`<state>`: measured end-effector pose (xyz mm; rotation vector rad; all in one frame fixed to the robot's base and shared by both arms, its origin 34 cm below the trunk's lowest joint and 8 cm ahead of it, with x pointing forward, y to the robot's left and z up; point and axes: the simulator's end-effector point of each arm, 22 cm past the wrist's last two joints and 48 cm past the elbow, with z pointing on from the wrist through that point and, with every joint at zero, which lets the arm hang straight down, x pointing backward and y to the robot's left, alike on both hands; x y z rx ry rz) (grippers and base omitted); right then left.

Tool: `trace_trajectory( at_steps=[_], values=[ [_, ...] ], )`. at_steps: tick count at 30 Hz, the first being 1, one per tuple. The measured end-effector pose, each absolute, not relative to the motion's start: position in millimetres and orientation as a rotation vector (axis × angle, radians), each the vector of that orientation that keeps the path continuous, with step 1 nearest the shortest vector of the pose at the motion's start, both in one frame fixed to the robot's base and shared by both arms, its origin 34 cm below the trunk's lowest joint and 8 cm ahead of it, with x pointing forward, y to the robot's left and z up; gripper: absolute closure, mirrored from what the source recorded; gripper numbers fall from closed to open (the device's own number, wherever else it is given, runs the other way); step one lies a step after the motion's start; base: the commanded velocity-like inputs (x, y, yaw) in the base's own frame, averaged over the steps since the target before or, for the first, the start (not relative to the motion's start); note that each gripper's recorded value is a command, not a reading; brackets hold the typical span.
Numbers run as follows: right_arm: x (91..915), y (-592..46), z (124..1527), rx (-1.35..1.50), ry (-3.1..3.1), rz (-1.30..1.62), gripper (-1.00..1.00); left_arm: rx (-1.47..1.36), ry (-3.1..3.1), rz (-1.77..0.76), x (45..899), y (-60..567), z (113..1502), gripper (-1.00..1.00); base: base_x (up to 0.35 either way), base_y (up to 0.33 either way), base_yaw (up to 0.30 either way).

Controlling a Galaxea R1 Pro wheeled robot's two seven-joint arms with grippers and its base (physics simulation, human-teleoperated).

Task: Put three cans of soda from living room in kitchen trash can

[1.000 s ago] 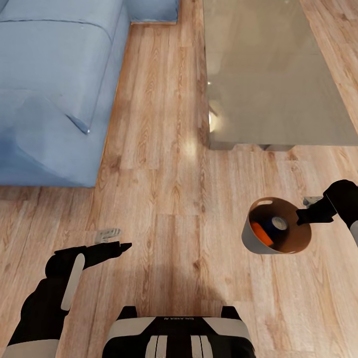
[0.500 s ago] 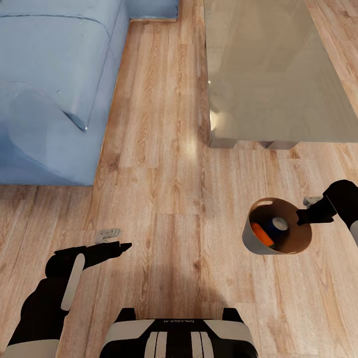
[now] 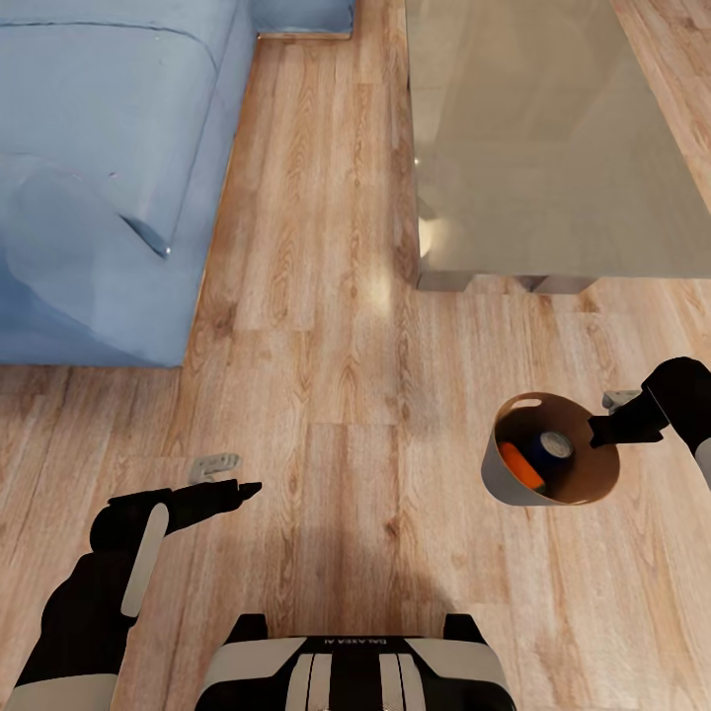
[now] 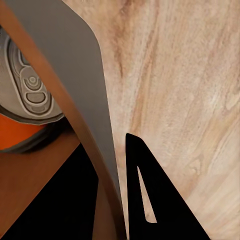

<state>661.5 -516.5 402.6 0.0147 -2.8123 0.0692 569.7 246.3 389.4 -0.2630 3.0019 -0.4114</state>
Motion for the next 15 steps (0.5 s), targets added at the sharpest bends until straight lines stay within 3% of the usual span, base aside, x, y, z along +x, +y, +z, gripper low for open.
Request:
trace_trajectory(
  at_steps=[15],
  values=[
    [656.8, -518.7, 374.1, 0.011, -2.812, 0.073, 1.0, -0.26, 2.995, -0.408, 567.6, 246.8, 360.5, -1.0, 0.0, 0.0, 0.0]
  ],
)
